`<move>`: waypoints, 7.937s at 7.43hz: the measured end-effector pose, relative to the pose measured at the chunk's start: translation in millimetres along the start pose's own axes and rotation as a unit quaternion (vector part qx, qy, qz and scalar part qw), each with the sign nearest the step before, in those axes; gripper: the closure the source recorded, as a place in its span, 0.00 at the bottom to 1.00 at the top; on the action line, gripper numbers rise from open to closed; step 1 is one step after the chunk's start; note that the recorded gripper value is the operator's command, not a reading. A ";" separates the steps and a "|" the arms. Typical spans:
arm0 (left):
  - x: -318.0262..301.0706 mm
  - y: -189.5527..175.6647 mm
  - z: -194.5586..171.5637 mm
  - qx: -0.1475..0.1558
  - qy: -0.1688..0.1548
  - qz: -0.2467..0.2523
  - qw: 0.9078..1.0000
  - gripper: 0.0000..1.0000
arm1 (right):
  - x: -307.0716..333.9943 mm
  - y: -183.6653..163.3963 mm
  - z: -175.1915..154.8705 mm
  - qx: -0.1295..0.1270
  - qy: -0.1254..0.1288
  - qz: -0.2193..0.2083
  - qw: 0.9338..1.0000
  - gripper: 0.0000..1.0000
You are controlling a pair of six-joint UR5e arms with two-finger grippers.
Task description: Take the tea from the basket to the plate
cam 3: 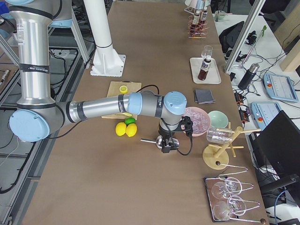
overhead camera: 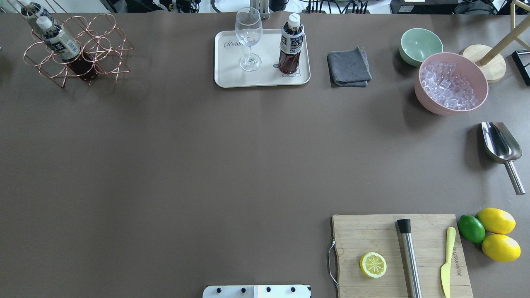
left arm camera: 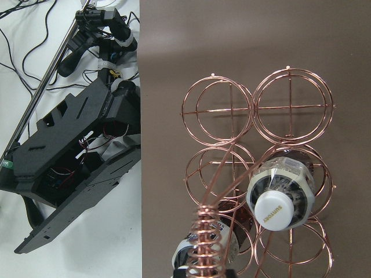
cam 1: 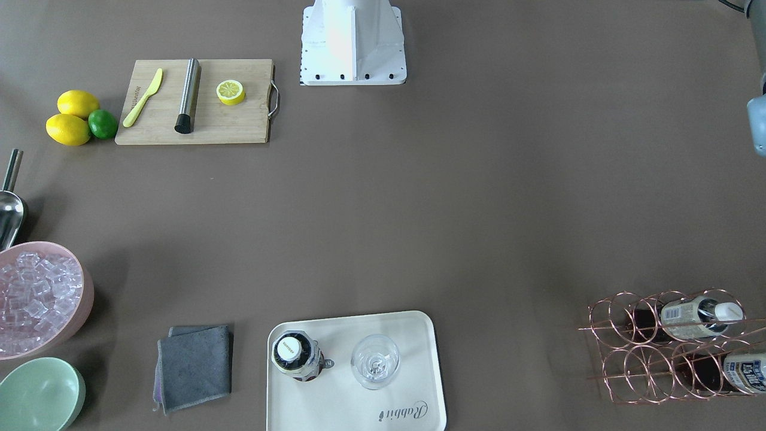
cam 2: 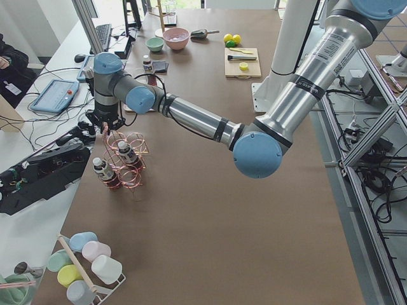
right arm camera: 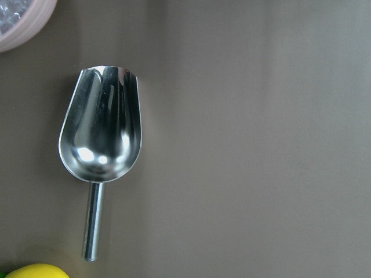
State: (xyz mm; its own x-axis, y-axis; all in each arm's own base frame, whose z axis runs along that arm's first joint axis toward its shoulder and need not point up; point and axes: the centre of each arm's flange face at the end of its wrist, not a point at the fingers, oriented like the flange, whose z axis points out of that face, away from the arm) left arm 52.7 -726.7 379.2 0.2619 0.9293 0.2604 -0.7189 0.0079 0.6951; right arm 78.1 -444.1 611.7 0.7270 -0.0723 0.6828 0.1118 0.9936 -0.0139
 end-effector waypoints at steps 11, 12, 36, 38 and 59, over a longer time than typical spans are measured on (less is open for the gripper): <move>8.5 -10.0 -19.8 0.025 -0.034 -0.026 0.999 0.02 | 48.6 16.6 14.5 0.039 0.015 0.080 0.996 0.00; 17.0 -4.6 -19.6 0.049 -0.058 -0.089 0.993 0.02 | 49.5 15.7 9.6 0.052 0.014 0.102 0.993 0.00; 256.8 309.1 21.5 -0.166 0.157 -0.646 0.729 0.02 | 49.0 53.5 19.6 0.024 -0.008 0.088 0.996 0.00; 255.1 301.2 21.6 -0.164 0.158 -0.640 0.734 0.02 | 46.9 55.5 19.2 0.019 -0.008 0.091 0.996 0.00; 257.3 300.0 29.3 -0.170 0.161 -0.637 0.734 0.02 | 46.0 59.7 20.4 0.018 -0.013 0.092 0.995 0.00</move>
State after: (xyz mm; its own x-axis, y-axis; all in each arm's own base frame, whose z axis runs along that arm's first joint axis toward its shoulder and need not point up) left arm -76.7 -496.0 674.3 0.7356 0.1251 -0.6657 -0.1551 0.9878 0.0142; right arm 104.4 -386.3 657.2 0.7152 0.1135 0.6896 -0.0467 0.9923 -0.1149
